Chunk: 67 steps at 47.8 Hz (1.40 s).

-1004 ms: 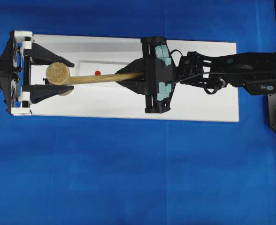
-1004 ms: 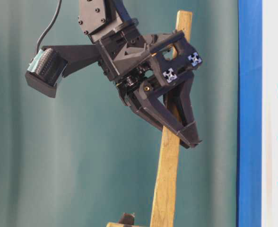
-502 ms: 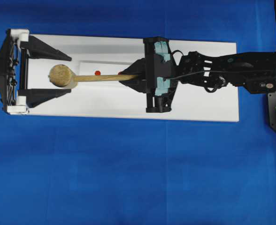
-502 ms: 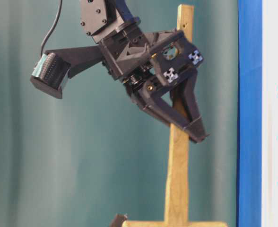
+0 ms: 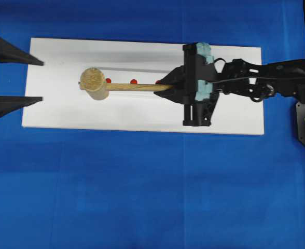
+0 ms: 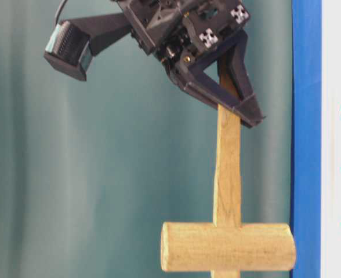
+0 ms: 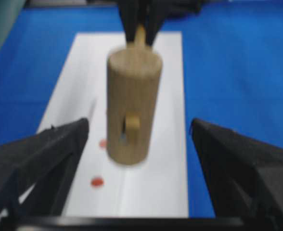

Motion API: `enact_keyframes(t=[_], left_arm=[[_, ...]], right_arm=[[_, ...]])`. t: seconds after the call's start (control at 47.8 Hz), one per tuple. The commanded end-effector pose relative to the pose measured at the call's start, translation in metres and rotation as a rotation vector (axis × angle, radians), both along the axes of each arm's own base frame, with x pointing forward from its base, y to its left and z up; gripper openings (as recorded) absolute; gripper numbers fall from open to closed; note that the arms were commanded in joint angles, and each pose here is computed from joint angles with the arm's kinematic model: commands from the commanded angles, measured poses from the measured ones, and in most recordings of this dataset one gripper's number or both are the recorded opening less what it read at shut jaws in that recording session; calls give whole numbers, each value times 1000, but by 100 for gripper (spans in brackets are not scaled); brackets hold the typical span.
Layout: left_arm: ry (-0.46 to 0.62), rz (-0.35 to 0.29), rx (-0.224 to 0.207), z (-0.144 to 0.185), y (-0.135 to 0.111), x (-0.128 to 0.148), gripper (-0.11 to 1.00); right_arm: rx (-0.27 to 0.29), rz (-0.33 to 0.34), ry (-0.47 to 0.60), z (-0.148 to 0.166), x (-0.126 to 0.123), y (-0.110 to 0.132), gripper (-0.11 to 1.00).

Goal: Hit the mark with a hammer.
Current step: 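Swing the mallet head over the red dots with the right gripper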

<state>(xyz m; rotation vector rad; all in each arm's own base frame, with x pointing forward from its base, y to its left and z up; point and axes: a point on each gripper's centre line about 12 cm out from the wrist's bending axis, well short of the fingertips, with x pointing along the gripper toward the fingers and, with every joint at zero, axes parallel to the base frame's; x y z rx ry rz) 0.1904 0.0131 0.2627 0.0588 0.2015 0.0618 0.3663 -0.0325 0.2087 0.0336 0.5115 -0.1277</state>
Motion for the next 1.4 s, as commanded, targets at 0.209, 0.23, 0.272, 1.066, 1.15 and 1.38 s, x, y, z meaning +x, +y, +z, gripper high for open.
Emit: enact_keyframes(t=[0.209, 0.23, 0.272, 1.066, 1.15, 1.38], left_arm=[[2, -3, 9, 0, -2, -34, 83], [-1, -3, 9, 0, -2, -34, 83], [-4, -3, 9, 0, -3, -35, 83], [19, -9, 6, -7, -3, -34, 83], [19, -9, 6, -7, -3, -34, 83], [20, -9, 6, -8, -3, -34, 83]], right_arm=[[18, -11, -44, 16, -8, 1, 2], [19, -12, -43, 15, -7, 1, 2], [17, -13, -45, 15, -7, 1, 2], [-8, -127, -89, 20, -4, -36, 2], [-7, -127, -89, 21, -3, -36, 2], [13, -126, -35, 0, 4, -33, 2]])
